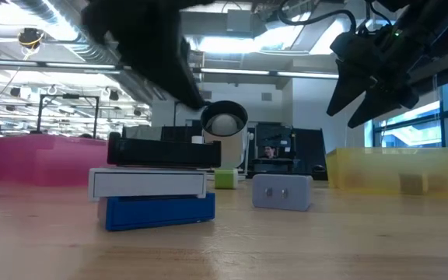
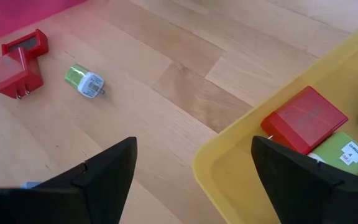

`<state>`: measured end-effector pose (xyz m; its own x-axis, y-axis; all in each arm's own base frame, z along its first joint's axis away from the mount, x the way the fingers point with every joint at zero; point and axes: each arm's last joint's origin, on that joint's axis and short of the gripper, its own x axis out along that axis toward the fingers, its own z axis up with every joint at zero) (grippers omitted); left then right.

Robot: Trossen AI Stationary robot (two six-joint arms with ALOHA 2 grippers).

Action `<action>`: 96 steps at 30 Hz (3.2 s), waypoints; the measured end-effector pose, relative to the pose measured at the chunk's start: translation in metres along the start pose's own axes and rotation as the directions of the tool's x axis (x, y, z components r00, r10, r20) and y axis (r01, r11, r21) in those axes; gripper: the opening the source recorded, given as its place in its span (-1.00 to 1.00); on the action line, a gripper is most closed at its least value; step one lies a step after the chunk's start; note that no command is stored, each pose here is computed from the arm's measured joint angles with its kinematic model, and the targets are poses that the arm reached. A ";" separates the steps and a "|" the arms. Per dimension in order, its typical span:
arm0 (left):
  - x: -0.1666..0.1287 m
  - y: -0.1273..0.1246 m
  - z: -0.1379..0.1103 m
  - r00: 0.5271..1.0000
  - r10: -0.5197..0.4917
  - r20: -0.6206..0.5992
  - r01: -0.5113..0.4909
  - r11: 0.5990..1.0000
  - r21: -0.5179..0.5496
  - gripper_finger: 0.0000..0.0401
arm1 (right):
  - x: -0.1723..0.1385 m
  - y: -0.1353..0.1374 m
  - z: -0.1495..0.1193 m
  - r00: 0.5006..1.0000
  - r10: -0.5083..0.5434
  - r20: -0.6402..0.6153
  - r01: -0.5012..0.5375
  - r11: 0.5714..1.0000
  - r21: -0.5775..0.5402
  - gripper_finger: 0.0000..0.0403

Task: Pick & Place Office items
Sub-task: Put the red charger adapter into the yellow bin

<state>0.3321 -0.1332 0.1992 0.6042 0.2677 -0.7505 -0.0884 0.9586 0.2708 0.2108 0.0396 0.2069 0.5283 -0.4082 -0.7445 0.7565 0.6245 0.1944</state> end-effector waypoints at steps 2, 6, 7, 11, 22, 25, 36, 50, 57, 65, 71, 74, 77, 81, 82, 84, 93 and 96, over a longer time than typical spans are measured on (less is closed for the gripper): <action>0.009 -0.012 -0.007 1.000 0.007 -0.028 -0.006 1.000 0.029 0.07 | 0.000 0.000 0.000 1.000 0.001 0.001 -0.001 1.000 0.001 0.58; 0.027 -0.023 -0.020 0.996 0.024 -0.091 -0.019 0.999 0.048 0.19 | 0.000 0.000 0.000 1.000 0.002 0.002 -0.002 1.000 0.001 0.58; 0.030 -0.024 -0.021 0.995 0.025 -0.098 -0.019 0.998 0.053 0.21 | 0.000 0.000 0.000 1.000 0.002 0.001 -0.002 1.000 0.002 0.58; 0.031 -0.025 -0.024 0.992 0.006 -0.127 0.005 0.996 0.085 0.28 | 0.000 0.001 0.000 1.000 0.005 0.003 -0.005 1.000 0.003 0.58; 0.037 0.003 -0.033 0.953 0.062 -0.295 0.030 0.954 0.299 0.30 | 0.000 0.001 0.001 1.000 0.007 0.004 -0.007 1.000 0.005 0.58; 0.045 0.016 -0.031 0.940 0.004 -0.340 0.082 0.968 0.238 0.30 | 0.000 0.001 0.000 1.000 0.008 0.004 -0.008 1.000 0.005 0.58; 0.047 0.040 -0.024 0.927 -0.108 -0.358 0.175 0.971 0.160 0.30 | 0.000 0.001 0.001 1.000 0.010 0.006 -0.010 1.000 0.007 0.58; 0.045 0.073 -0.023 0.912 -0.081 -0.403 0.139 0.983 0.117 0.40 | 0.000 0.002 0.001 1.000 0.025 0.005 -0.026 1.000 0.015 0.58; 0.053 0.087 -0.025 0.896 -0.151 -0.417 0.192 0.980 0.058 0.47 | 0.000 0.003 0.000 0.998 0.047 -0.034 -0.047 0.999 0.014 0.58; 0.065 0.096 -0.042 0.881 -0.205 -0.426 0.235 0.972 0.018 0.47 | 0.000 0.003 0.000 0.998 0.052 -0.041 -0.052 0.999 0.015 0.58; 0.067 0.101 -0.043 0.893 -0.138 -0.429 0.135 0.990 -0.038 0.42 | 0.000 0.003 0.000 0.998 0.052 -0.041 -0.051 0.999 0.015 0.58; 0.065 0.102 -0.047 0.877 -0.112 -0.467 0.100 0.994 -0.052 0.31 | 0.000 0.003 0.000 0.998 0.052 -0.041 -0.051 0.999 0.015 0.58; 0.063 0.098 -0.047 0.876 -0.098 -0.473 0.072 0.995 -0.073 0.14 | 0.000 0.003 0.000 0.998 0.052 -0.041 -0.051 0.999 0.016 0.58; 0.062 0.094 -0.045 0.891 -0.064 -0.449 0.035 0.997 -0.073 0.04 | 0.000 0.003 0.000 0.998 0.052 -0.041 -0.051 0.999 0.016 0.58; 0.062 0.093 -0.044 0.898 -0.062 -0.436 0.033 0.997 -0.075 0.04 | 0.000 0.003 0.000 0.998 0.052 -0.041 -0.051 0.999 0.016 0.58; 0.062 0.091 -0.041 0.911 -0.067 -0.407 0.034 0.995 -0.089 0.04 | 0.000 0.003 0.000 0.998 0.052 -0.041 -0.051 0.999 0.016 0.58; 0.050 0.079 -0.005 0.971 0.094 -0.220 -0.117 0.989 -0.095 0.05 | 0.000 0.003 0.000 0.998 0.052 -0.041 -0.052 0.999 0.016 0.58; 0.042 0.069 0.009 0.979 0.165 -0.119 -0.176 0.980 -0.096 0.05 | 0.000 0.003 0.000 0.998 0.052 -0.041 -0.051 0.999 0.016 0.58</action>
<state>0.3585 -0.0566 0.1914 0.4829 0.4315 -0.7620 -0.2694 0.9012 0.3396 0.2132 0.0417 0.2075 0.5509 -0.3478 -0.7587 0.7343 0.6340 0.2425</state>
